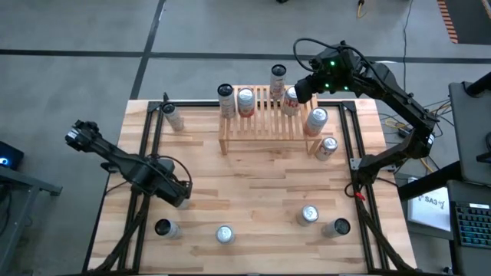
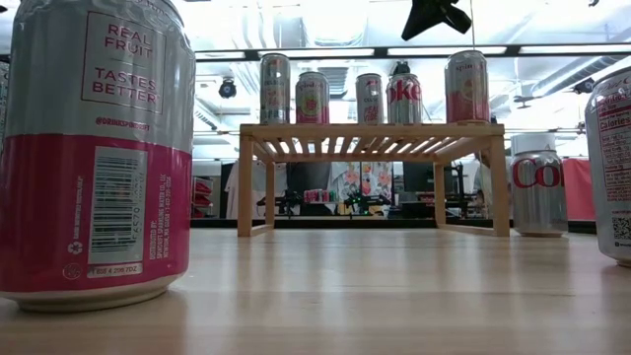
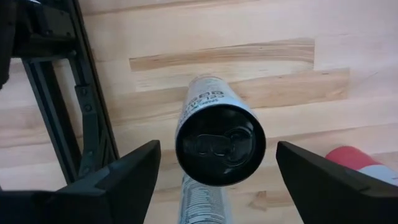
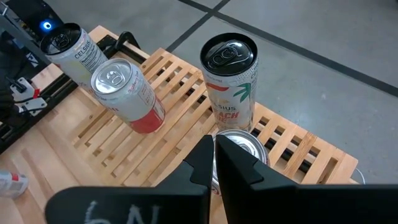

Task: Place canned beverage on shelf
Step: Put the left white soda can on the shelf aligned with the other white soda can

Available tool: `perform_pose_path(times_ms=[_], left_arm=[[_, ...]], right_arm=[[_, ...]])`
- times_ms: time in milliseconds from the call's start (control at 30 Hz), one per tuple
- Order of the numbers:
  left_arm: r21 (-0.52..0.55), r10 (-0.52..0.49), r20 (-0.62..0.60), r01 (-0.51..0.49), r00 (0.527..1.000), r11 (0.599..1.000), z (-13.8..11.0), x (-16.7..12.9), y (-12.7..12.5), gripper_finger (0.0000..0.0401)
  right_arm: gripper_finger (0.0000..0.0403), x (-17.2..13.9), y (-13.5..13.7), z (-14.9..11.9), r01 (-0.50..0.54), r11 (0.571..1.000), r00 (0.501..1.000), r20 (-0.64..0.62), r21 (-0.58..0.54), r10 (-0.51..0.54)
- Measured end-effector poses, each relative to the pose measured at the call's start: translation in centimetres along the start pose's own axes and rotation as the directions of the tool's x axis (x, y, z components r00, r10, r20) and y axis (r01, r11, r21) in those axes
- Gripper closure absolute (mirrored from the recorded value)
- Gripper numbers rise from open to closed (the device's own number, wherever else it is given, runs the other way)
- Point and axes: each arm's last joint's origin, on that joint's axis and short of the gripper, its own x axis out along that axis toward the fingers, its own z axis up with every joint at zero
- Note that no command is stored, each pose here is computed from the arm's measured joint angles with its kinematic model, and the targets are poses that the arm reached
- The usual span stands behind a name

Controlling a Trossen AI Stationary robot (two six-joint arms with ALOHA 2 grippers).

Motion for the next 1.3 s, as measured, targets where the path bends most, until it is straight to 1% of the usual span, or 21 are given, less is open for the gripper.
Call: perform_pose_path(times_ms=[833,1167,1300], left_arm=[[-0.018,0.095,0.043,-0.094,0.995,0.995,-0.9,2.6,-1.8,0.0097],[-0.019,0.123,0.056,-0.122,0.991,0.992,-1.1,3.2,-2.3,0.0146],[-0.019,0.122,0.056,-0.121,0.991,0.992,-1.1,3.2,-2.3,0.0153]], right_arm=[[0.0392,-0.1,0.0,0.0,0.0,1.0,1.0,0.001,-0.003,0.0],[0.0392,-1.2,-0.1,-0.1,-0.009,1.0,1.0,0.027,0.001,0.009],[0.0392,-1.6,-0.2,-0.1,-0.011,1.0,0.999,0.035,0.002,0.011]])
